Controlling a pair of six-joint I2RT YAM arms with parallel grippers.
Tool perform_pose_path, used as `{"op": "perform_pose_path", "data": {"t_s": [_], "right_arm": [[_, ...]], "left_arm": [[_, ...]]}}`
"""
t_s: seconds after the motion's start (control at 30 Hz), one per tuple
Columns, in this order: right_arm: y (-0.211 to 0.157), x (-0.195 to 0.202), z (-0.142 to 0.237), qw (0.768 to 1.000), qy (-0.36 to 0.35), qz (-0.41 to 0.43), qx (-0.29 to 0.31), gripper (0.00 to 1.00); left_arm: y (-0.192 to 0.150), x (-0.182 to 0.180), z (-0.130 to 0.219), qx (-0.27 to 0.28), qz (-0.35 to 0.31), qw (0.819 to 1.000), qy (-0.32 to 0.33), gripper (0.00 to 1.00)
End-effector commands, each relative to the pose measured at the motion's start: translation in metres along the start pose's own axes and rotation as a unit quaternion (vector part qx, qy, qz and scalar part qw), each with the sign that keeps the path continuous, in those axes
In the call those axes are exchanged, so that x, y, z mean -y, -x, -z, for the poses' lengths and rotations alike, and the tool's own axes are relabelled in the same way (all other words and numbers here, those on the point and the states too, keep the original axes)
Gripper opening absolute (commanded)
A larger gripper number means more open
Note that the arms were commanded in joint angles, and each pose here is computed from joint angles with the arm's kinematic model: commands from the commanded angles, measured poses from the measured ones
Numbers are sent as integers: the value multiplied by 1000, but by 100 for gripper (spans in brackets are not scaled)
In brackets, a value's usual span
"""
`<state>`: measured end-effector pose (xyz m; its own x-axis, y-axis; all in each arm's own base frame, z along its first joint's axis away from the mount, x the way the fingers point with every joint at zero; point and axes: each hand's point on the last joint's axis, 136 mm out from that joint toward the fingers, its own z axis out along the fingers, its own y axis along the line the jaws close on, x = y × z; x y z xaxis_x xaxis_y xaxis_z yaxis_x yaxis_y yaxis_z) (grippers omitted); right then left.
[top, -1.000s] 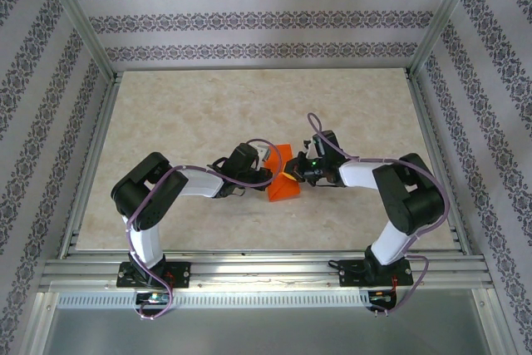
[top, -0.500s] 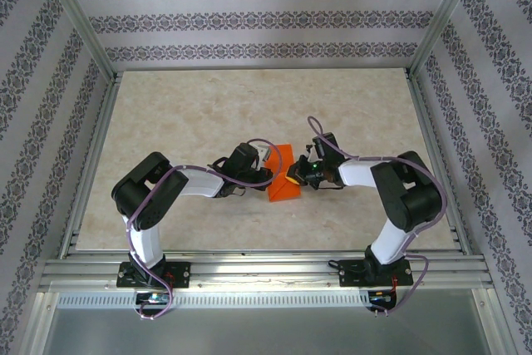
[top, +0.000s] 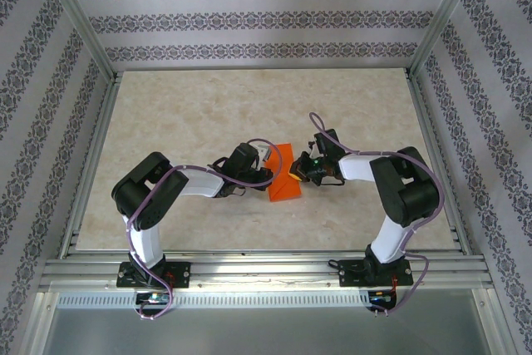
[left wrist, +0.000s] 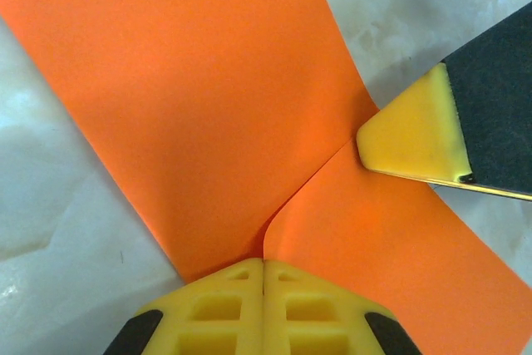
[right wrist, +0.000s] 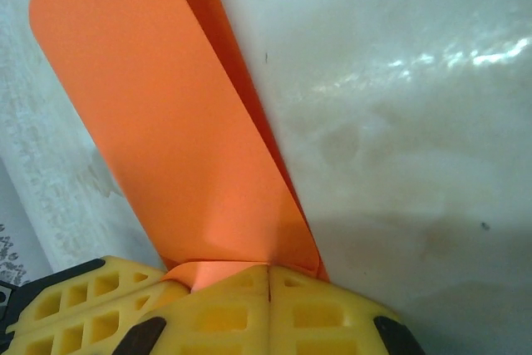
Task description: Fold a paper plane with a square sheet of paper (pick it up from the middle)
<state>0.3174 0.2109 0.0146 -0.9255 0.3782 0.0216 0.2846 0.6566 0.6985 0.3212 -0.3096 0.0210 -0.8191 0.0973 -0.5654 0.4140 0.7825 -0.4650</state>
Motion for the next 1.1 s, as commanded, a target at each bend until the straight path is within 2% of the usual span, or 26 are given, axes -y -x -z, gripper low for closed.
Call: {"op": "perform_pose_path", "data": {"t_s": [0.0, 0.23, 0.53, 0.73, 0.83, 1.07], "right_arm": [[1, 37, -3, 998, -54, -28, 8, 0], [20, 25, 9, 998, -26, -34, 42, 0], [36, 19, 18, 997, -34, -39, 65, 0], [36, -3, 35, 996, -24, 8, 86, 0], [26, -17, 37, 997, -7, 36, 70, 0], [-8, -28, 5, 999, 21, 43, -4, 0]], "left_arm": [[-31, -23, -4, -52, 12, 998, 31, 0], [-34, -24, -3, -53, 16, 998, 30, 0], [-38, -26, -2, -54, 18, 998, 31, 0], [-35, -24, -3, -52, 19, 998, 30, 0], [-33, -23, -3, -49, 20, 998, 28, 0], [-32, -24, -4, -50, 18, 998, 31, 0]]}}
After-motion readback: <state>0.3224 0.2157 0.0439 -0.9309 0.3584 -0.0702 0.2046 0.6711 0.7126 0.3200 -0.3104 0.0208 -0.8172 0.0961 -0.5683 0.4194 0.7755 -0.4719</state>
